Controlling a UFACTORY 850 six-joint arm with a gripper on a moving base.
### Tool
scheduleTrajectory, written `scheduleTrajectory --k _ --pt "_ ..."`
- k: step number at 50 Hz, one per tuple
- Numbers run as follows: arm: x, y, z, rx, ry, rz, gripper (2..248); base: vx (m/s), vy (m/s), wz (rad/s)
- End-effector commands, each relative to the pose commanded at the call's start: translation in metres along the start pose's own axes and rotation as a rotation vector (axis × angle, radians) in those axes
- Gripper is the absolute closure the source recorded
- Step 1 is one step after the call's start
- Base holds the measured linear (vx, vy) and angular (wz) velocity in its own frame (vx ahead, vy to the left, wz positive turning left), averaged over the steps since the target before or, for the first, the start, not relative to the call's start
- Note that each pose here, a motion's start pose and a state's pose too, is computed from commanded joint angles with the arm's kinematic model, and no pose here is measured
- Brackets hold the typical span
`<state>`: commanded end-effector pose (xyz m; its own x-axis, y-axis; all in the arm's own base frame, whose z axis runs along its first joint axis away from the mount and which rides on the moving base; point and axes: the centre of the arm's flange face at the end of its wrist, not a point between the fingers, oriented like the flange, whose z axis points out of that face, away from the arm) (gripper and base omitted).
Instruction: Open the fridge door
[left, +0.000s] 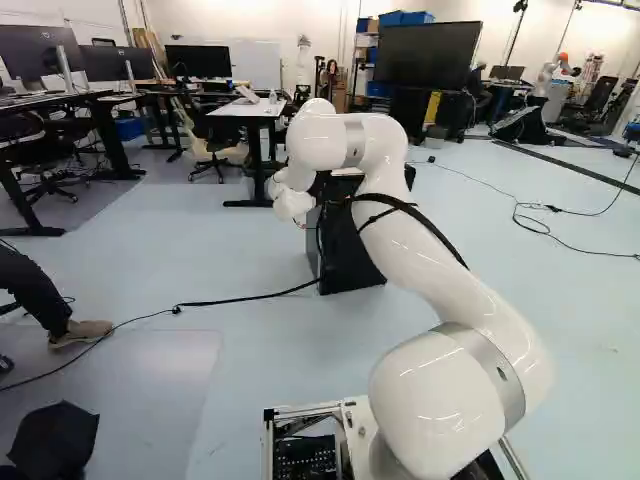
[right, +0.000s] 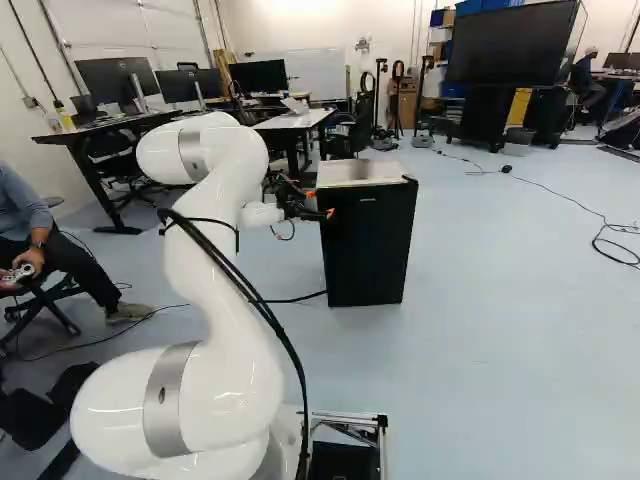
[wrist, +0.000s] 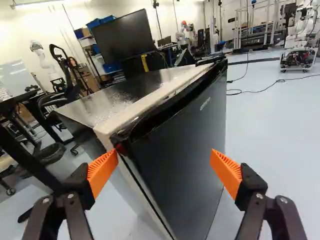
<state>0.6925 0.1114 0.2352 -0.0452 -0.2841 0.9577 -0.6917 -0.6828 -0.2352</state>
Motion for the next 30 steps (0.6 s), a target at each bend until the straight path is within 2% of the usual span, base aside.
scheduleTrajectory --k 15,30 --pt "0.008 0.022 -0.007 -0.027 -0.015 -0.024 3 0.000 0.000 0.000" --pt "0.013 0.055 -0.024 -0.136 -0.061 -0.021 3 -0.004 -0.001 -0.007"
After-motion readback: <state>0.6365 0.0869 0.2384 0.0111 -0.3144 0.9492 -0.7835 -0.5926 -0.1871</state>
